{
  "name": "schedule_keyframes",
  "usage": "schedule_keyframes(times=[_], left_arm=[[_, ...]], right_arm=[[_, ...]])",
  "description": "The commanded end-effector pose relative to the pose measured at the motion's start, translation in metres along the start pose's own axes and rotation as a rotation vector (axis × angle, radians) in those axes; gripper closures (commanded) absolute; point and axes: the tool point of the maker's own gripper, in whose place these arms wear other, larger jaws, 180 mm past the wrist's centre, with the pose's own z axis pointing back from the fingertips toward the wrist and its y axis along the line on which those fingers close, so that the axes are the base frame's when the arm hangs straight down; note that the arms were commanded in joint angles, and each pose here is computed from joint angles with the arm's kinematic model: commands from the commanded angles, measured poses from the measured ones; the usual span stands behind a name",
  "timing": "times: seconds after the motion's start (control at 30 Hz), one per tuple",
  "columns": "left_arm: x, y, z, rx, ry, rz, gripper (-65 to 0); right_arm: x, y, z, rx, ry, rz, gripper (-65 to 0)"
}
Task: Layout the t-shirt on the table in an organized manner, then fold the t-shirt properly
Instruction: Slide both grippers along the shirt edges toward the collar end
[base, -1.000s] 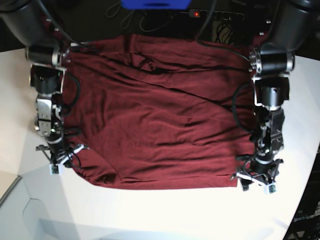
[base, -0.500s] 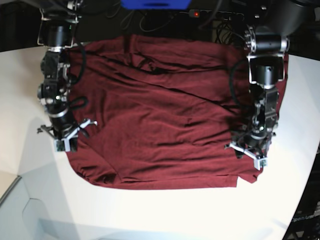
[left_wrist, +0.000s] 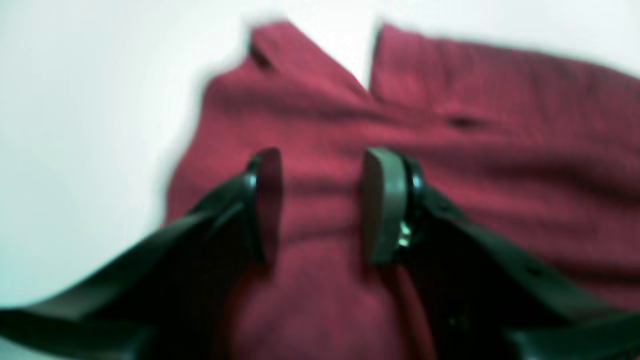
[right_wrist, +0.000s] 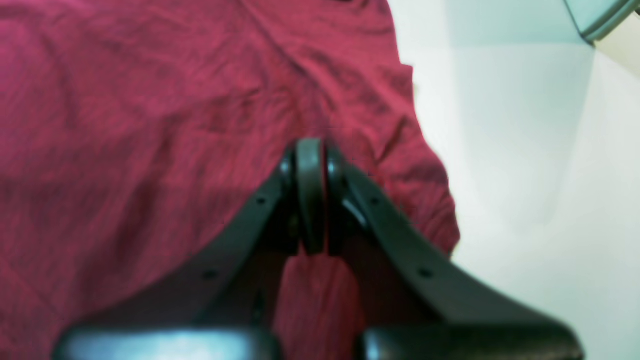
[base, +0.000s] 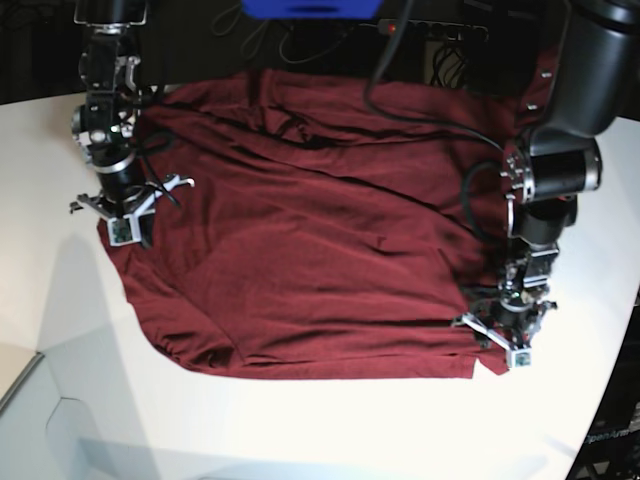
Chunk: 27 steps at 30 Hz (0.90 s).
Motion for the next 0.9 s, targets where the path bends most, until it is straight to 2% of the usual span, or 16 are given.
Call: schedule_keyframes(times=[0.0,0.2,0.4,0.47,0.53,0.7,0.87], left_arm=[[0.050,0.012,-0.002,0.021,-0.110,-0.001,-26.2],[0.073,0.047,0.003,0.074,-0.164,-0.004,-26.2],[0.074,0.053,0.004,0.081,-0.184,0.205,-25.9],[0.067,0.053,0.003,0.080,-0.150,0.245,-25.9],[0.048,0.050,0.002,0.071,-0.074,0.282,-25.9],[0.036,0.039,0.014,0.010,-0.008,0.276,-26.1],[0.046,0.017,0.053,-0.074,-0.076,0.194,-25.9]], right_arm=[[0.014,-0.007,0.001,-0.010,-0.047,0.010,0.0],[0.007,-0.028,0.012,-0.068,-0.036,-0.003,0.0],[0.014,-0.032,0.013,-0.077,-0.051,0.007,0.0],[0.014,-0.032,0.014,-0.078,-0.052,0.007,0.0],[0.006,-0.035,0.018,-0.086,-0.035,0.005,0.0],[-0.010,-0.047,0.029,-0.121,0.000,-0.011,0.0],[-0.027,-0.047,0.037,-0.124,0.039,-0.015,0.0]])
